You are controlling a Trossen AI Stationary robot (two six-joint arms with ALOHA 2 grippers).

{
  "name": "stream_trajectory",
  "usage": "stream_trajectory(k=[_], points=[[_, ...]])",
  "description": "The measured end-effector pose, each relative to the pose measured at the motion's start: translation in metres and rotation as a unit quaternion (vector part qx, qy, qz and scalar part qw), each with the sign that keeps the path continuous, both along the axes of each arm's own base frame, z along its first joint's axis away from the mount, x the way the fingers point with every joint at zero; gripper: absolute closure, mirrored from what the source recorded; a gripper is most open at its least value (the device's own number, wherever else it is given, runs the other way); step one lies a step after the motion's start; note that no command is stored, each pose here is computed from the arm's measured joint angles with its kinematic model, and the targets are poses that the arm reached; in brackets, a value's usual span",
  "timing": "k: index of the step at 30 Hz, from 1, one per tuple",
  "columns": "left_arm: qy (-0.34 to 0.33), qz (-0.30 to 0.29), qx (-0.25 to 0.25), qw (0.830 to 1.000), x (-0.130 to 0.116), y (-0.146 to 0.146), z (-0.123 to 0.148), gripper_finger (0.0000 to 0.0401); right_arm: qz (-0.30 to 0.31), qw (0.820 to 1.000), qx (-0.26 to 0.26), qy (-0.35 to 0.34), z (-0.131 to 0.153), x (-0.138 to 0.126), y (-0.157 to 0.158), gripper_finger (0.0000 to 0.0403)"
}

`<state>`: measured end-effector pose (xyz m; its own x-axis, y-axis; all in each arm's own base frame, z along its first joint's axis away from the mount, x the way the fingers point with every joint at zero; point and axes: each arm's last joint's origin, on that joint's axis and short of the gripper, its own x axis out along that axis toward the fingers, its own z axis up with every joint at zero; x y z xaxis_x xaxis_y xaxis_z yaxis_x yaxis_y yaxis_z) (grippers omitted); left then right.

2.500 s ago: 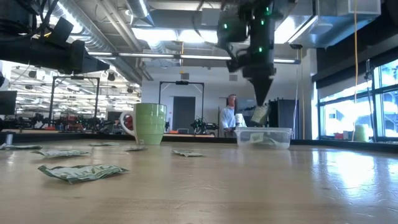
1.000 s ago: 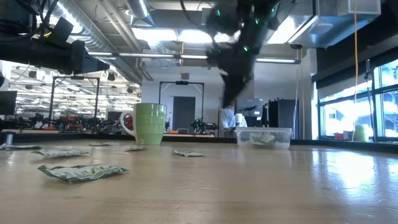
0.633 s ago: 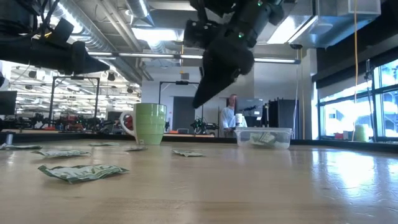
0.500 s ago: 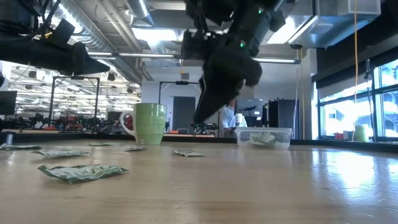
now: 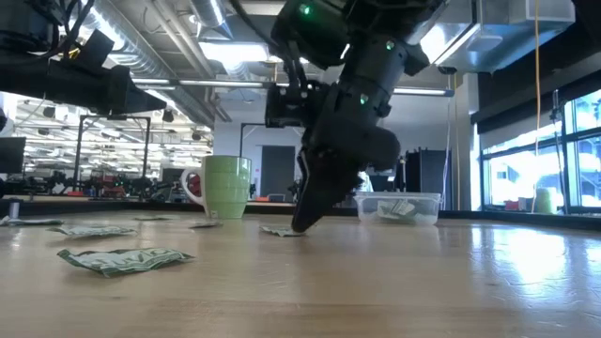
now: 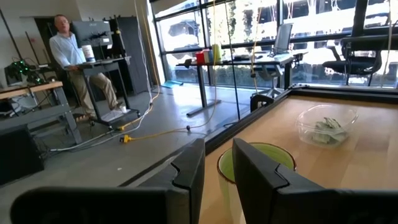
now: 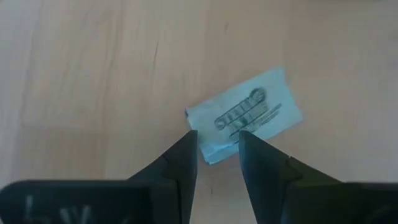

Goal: Pick and place items into bin
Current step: Put the white stevia packet into the transparent bin

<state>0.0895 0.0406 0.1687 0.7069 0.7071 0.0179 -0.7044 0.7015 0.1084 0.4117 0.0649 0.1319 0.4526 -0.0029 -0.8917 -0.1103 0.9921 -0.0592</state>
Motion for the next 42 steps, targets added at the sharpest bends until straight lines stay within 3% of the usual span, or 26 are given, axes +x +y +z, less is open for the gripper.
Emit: stream_trajectory(k=[9,22,27,32,38,42], points=[[0.000,0.000,0.000,1.000,0.000,0.000,0.000,0.0324,-0.008,1.000,-0.001,0.029,-0.014,-0.001,0.000,0.0291],[0.000,0.001,0.000,1.000,0.000,0.000,0.000,0.0324,-0.009,0.999,0.000,0.046,-0.007,0.002,0.001,0.0366],[0.000,0.000,0.000,1.000,0.000,0.000,0.000,0.0324,0.002,0.994,-0.021,0.111,0.013,0.004,-0.003,0.0391],[0.000,-0.002,0.000,1.000,0.000,0.000,0.000,0.0324,-0.015,0.991,-0.026,0.131,0.055,-0.004,-0.022,0.0396],[0.000,-0.003,0.000,1.000,0.000,0.000,0.000,0.0324,-0.098,0.987,-0.073,0.107,0.109,-0.038,-0.062,0.0388],[0.000,-0.003,0.000,1.000,0.000,0.000,0.000,0.0324,-0.174,0.976,-0.081,0.101,0.126,-0.064,-0.097,0.0391]])
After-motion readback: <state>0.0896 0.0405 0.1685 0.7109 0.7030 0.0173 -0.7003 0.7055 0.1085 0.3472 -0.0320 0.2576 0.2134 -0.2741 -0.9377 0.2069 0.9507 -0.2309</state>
